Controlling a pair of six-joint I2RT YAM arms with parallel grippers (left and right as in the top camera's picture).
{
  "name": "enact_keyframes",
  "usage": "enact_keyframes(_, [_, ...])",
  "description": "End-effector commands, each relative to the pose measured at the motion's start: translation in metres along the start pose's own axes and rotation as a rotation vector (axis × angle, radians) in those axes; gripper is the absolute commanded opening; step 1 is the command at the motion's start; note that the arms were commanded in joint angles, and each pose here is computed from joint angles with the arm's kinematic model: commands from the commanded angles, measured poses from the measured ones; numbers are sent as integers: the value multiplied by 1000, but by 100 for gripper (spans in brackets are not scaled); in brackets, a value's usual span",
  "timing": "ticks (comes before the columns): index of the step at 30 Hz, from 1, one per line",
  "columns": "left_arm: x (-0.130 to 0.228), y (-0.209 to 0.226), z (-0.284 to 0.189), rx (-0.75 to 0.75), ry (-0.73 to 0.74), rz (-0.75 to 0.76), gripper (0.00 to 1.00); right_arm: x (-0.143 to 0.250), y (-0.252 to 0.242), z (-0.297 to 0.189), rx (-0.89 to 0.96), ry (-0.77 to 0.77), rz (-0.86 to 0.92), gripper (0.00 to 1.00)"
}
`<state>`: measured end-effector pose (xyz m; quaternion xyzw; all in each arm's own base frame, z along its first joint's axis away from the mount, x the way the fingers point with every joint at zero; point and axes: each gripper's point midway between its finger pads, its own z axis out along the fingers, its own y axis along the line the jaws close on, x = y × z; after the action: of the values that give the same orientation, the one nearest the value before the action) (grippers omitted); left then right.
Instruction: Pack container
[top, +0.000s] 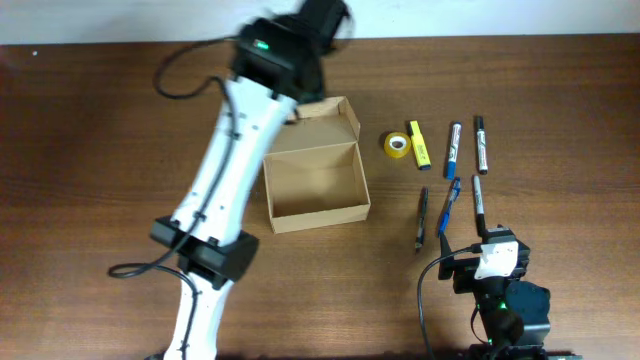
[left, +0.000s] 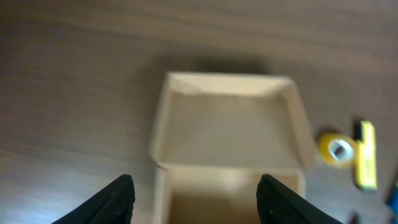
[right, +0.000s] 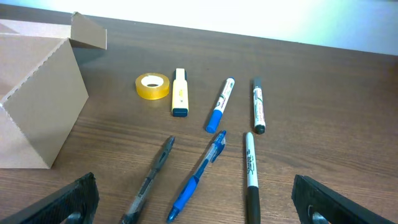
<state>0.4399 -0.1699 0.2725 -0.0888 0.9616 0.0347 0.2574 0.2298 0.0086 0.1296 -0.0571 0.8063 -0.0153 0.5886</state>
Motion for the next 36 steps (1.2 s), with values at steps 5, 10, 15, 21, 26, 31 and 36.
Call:
enact_keyframes(5, [-50,115,-4,-121,-61,-129,72,-28,20,-4,-127,-117,1,99])
enact_keyframes(10, [-63,190,7,-207,-49,-272,98,-54,15,-17,-114,-88,72,99])
enact_keyframes(15, [-66,244,10,-270,-44,-372,100,-100,6,-12,-104,109,91,99])
enact_keyframes(21, [-65,271,10,-301,-42,-422,100,-184,11,26,-206,314,122,99])
enact_keyframes(26, [-65,276,10,-306,-41,-431,100,-243,59,59,-551,370,202,99])
enact_keyframes(31, [-65,276,10,-306,-41,-431,100,-217,50,139,-361,610,207,99])
enact_keyframes(36, [-65,276,10,-306,-41,-431,100,-179,90,188,-374,733,62,99])
